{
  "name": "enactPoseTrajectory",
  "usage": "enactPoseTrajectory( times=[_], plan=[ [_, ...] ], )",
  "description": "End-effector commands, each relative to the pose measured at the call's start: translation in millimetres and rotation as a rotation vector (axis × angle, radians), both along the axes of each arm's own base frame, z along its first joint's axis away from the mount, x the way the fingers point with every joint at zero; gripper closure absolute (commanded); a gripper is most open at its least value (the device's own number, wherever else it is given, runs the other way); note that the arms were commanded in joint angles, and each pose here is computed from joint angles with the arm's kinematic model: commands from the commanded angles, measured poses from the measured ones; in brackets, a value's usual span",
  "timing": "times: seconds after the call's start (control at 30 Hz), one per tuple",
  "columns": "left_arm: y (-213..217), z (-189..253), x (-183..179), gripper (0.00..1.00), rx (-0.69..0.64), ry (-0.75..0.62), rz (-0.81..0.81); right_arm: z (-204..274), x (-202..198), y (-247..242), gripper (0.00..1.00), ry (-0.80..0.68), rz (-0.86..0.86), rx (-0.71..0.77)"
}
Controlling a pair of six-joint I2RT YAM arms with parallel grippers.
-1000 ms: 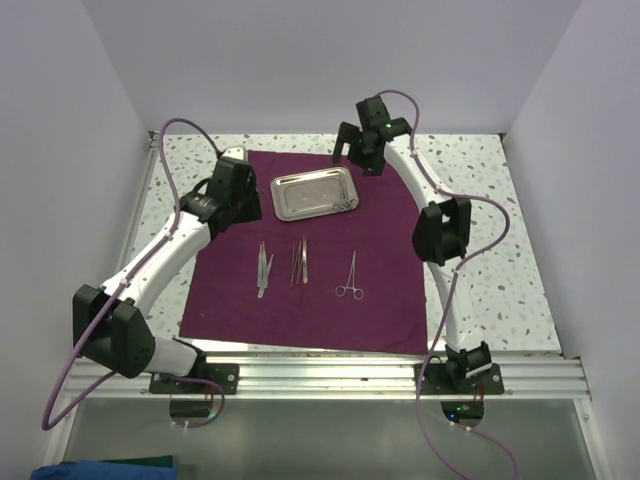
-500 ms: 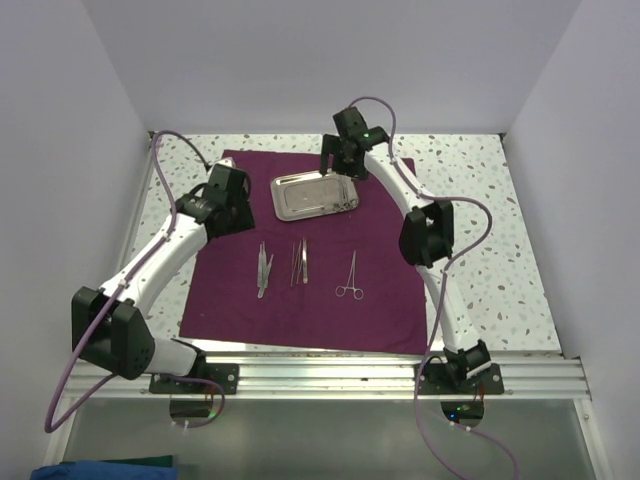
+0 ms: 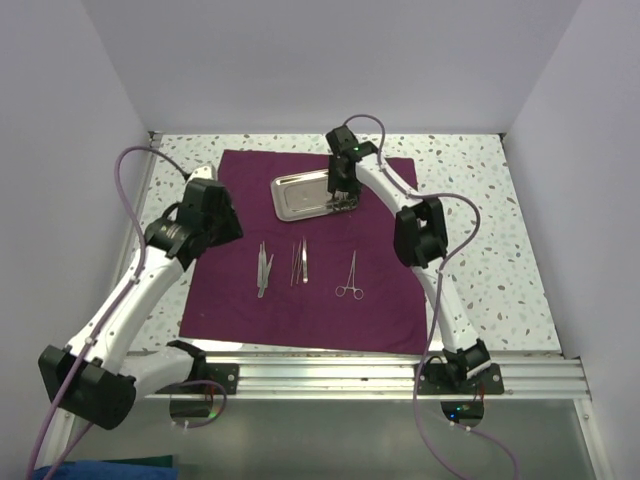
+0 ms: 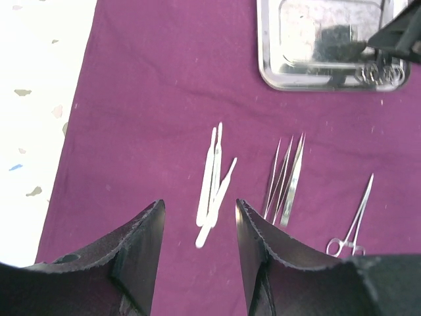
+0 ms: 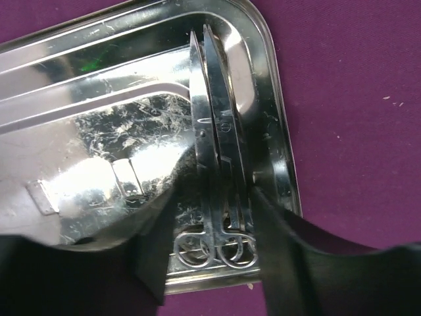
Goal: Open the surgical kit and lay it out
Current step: Pick up the medical item from the container.
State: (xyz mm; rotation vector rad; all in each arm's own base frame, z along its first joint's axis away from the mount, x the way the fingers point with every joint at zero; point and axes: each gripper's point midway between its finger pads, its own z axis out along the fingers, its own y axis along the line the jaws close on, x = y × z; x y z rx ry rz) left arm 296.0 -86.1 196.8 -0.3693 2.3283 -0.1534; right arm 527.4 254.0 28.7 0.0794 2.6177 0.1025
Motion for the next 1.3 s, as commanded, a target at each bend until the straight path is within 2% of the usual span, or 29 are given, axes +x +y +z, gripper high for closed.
enactPoseTrajectory(
  times=[0.0,0.17,0.23,0.27,0.3,0.33,0.47,0.57,0.87,1.1,1.27],
  plan=[
    [6,0,-22,0.49,-0.023,-0.018,-0.014,-13,-5,-1,0.52,0.006,0.016,-0.114],
    [8,-8,-43,0.48,-0.034,0.000,-0.039,-29,-33,-13,0.65,0.079,0.023,-0.236],
    [9,-12,-45,0.48,-0.033,-0.003,-0.040,-41,-47,-15,0.75,0.120,0.032,-0.264],
    [10,-17,-45,0.48,-0.033,-0.001,-0.039,-44,-51,-17,0.83,0.134,0.035,-0.274],
    [9,-19,-45,0.49,-0.034,0.000,-0.037,-51,-55,-17,0.95,0.151,0.043,-0.289],
    [9,-20,-44,0.48,-0.033,0.003,-0.035,-54,-60,-20,1.00,0.170,0.042,-0.305],
    [7,-16,-36,0.49,-0.041,-0.013,-0.024,-59,-66,-22,1.00,0.200,0.049,-0.315],
    [4,-15,-28,0.49,-0.049,-0.026,-0.027,-43,-59,-17,1.00,0.164,0.063,-0.292],
    [-1,-5,-5,0.49,-0.032,-0.060,-0.031,83,-26,3,1.00,-0.100,0.072,-0.142],
    [-3,-11,8,0.44,0.012,-0.023,-0.051,139,-37,6,1.00,-0.177,0.082,-0.053],
    [-6,-21,10,0.40,0.032,0.011,-0.085,158,-60,-8,1.00,-0.177,0.041,-0.038]
  ],
)
